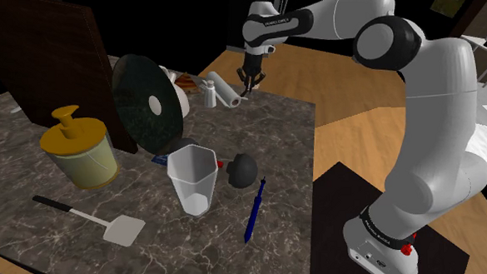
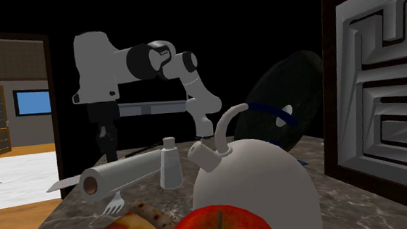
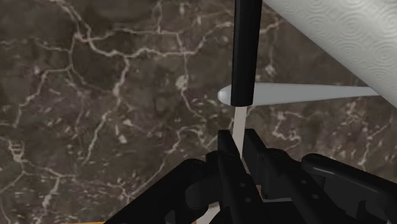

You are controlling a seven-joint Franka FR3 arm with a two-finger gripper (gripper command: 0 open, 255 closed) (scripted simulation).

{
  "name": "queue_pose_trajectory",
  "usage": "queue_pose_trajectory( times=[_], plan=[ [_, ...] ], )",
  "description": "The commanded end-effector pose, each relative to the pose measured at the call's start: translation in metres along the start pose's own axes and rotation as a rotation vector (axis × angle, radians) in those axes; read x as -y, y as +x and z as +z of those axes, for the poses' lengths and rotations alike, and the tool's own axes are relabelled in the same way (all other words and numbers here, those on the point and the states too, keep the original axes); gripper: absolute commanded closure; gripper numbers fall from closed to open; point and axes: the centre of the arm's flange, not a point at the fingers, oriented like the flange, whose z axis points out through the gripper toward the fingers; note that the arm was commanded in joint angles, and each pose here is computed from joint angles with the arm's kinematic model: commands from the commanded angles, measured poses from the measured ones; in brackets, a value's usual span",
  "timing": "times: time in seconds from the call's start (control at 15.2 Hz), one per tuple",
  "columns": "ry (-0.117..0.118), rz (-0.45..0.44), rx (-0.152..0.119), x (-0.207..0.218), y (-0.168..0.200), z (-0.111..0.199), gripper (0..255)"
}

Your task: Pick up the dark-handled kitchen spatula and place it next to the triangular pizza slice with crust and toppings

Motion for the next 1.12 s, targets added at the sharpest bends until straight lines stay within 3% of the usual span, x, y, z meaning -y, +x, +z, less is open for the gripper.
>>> queue_pose_trajectory(
  times=[0.0, 0.46, 0.53, 0.86, 1.06],
  plan=[
    [0.0, 0.0, 0.0, 0.0, 0.001, 0.012, 255],
    [0.0, 0.0, 0.0, 0.0, 0.001, 0.012, 255],
    [0.0, 0.0, 0.0, 0.0, 0.001, 0.012, 0],
    [0.0, 0.0, 0.0, 0.0, 0.001, 0.012, 0],
    [0.0, 0.0, 0.0, 0.0, 0.001, -0.028, 0]
  ],
)
